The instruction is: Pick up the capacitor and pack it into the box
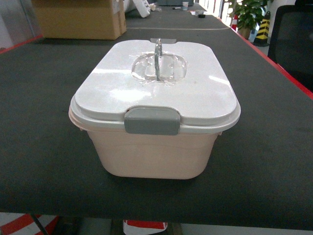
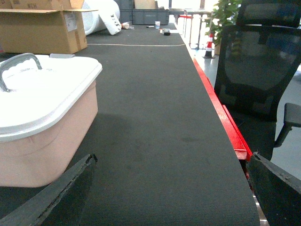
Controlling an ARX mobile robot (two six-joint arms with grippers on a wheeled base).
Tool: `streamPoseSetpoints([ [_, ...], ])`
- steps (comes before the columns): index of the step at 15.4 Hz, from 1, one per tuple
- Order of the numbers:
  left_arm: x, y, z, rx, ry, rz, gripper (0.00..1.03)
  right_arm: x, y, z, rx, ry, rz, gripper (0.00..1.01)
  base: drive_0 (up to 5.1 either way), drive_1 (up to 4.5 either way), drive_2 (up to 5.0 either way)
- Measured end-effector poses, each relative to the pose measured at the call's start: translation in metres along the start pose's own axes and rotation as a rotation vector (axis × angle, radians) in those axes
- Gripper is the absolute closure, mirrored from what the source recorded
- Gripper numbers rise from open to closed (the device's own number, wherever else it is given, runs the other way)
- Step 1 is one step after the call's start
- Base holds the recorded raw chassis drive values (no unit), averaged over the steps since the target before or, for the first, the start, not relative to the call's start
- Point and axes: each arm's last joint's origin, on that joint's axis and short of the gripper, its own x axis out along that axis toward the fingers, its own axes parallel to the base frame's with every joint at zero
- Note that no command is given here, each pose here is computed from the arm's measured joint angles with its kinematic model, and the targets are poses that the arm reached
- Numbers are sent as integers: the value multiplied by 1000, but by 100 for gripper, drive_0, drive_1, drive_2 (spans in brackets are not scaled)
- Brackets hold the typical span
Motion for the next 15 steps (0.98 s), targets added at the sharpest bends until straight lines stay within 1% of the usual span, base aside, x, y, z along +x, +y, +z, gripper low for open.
streamPoseSetpoints([
  [1, 0, 0, 0, 0, 0, 0, 5, 0, 0, 0, 0, 0, 0, 3, 0, 0, 0],
  [15, 0, 0, 0, 0, 0, 0, 5, 0, 0, 0, 0, 0, 0, 3, 0, 0, 0],
])
